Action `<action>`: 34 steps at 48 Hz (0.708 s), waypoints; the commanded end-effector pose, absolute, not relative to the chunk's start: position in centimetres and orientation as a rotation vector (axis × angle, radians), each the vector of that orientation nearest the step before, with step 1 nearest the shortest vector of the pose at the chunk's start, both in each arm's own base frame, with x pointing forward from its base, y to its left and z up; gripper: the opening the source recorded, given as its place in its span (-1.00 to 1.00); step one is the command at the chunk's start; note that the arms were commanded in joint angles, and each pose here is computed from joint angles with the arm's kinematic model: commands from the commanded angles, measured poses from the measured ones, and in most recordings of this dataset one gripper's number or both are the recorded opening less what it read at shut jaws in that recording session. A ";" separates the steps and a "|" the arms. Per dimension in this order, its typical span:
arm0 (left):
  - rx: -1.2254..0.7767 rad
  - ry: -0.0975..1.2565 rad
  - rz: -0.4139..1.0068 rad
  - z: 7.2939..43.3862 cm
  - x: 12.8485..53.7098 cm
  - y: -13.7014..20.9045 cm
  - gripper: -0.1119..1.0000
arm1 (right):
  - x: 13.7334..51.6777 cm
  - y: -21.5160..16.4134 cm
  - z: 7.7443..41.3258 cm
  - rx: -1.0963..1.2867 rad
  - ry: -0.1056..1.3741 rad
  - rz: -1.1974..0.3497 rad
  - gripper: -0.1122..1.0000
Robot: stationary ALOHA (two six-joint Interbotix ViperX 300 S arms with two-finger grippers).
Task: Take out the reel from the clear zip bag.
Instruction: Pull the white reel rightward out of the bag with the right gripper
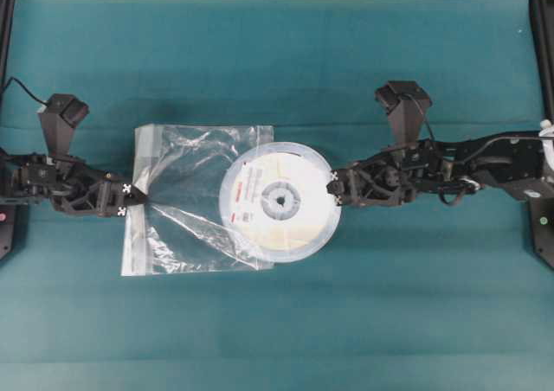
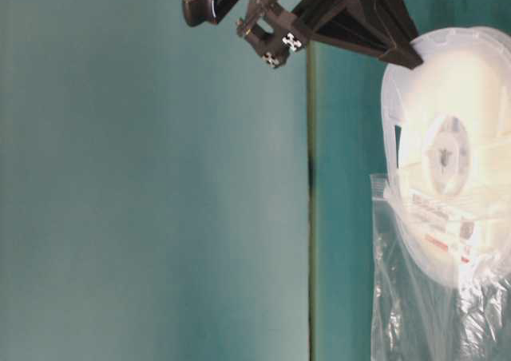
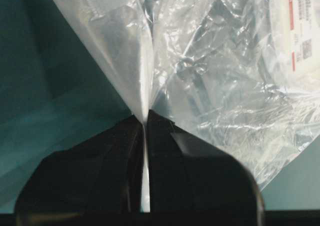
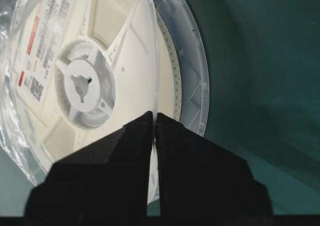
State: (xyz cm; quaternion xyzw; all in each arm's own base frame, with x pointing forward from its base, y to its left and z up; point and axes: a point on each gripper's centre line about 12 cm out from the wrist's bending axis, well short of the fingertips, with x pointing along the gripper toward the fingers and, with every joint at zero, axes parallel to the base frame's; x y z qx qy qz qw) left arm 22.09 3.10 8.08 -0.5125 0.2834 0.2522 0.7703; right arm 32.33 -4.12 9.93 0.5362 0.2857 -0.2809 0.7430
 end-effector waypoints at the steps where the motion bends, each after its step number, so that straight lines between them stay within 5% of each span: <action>1: -1.111 0.599 0.538 8.4 22.5 3.2 -0.78 | 32.3 -4.2 10.8 1.186 0.598 -0.605 -0.71; 34: -1.109 0.600 0.537 8.4 22.5 3.2 -0.78 | 28.6 -4.3 10.8 1.199 0.598 -0.634 -0.71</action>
